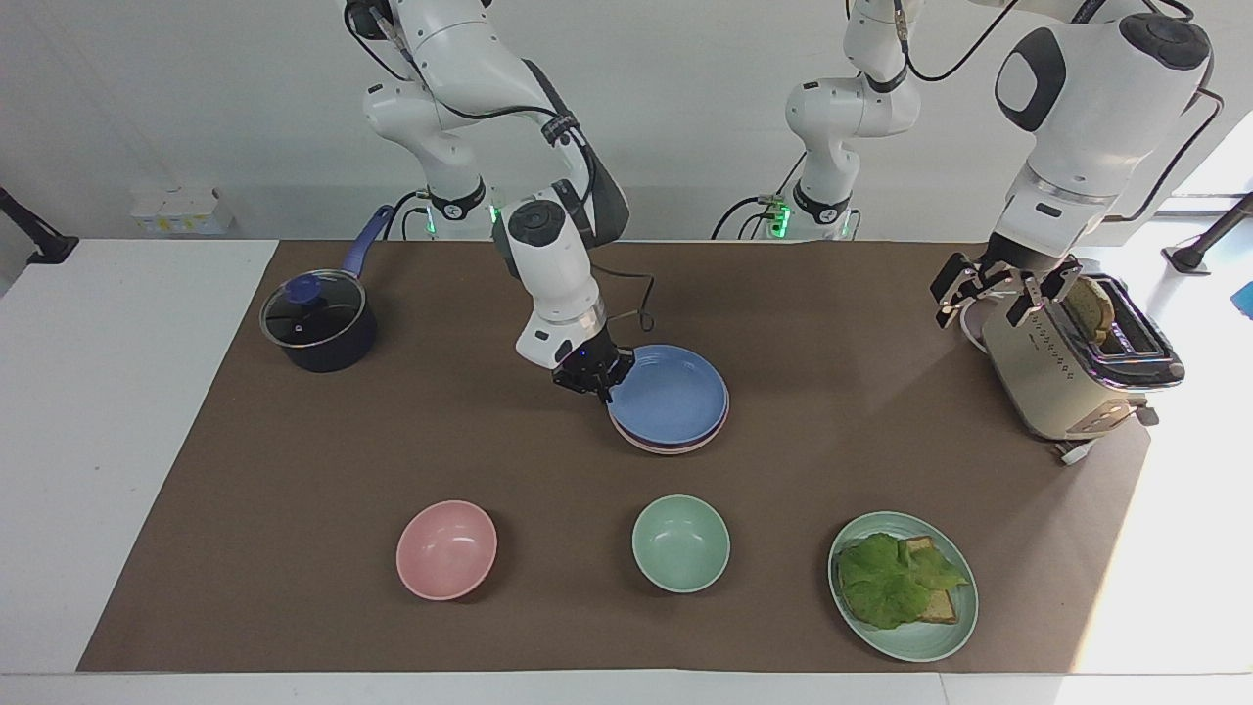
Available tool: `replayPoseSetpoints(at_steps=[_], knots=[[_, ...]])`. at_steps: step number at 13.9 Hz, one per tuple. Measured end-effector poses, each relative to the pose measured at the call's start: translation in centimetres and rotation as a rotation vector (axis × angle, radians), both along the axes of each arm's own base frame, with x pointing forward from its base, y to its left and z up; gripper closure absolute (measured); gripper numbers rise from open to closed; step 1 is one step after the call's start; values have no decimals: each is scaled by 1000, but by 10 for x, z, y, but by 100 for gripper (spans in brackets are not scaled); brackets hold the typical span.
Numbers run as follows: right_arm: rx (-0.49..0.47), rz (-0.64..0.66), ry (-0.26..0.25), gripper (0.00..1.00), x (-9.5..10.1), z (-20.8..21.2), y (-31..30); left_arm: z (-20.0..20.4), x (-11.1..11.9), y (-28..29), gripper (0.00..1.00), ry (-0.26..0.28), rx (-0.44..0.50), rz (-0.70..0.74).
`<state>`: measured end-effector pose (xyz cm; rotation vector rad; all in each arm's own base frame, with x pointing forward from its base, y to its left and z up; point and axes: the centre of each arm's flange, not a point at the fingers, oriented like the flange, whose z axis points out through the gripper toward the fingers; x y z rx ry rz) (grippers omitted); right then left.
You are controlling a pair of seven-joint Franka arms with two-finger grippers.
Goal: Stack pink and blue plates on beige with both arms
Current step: 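Carry the blue plate with the right gripper onto the pink plate, then release the blue plate and lift the right gripper away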
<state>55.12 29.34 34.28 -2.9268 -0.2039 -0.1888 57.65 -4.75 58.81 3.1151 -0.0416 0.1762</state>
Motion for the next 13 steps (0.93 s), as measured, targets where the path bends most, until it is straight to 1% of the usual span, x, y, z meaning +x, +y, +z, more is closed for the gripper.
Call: replayPoseSetpoints(at_steps=[1, 2, 3, 4, 6, 9, 10, 13], knots=[[0, -2, -1, 92, 0, 1, 0, 0, 0, 0, 0, 0, 0, 0], [1, -5, -2, 84, 1, 1, 0, 0, 0, 0, 0, 0, 0, 0], [3, -10, -3, 71, 2, 3, 0, 0, 0, 0, 0, 0, 0, 0], [6, -21, -4, 61, 3, 4, 0, 0, 0, 0, 0, 0, 0, 0], [13, -49, -5, 36, 4, 8, 2, 0, 0, 0, 0, 0, 0, 0], [22, -83, -22, 7, 12, 28, -7, 0, 0, 0, 0, 0, 0, 0], [19, -104, -20, 0, 16, 43, -21, 0, 0, 0, 0, 0, 0, 0], [-14, -198, -5, 0, 26, 102, -99, 0, 0, 0, 0, 0, 0, 0]])
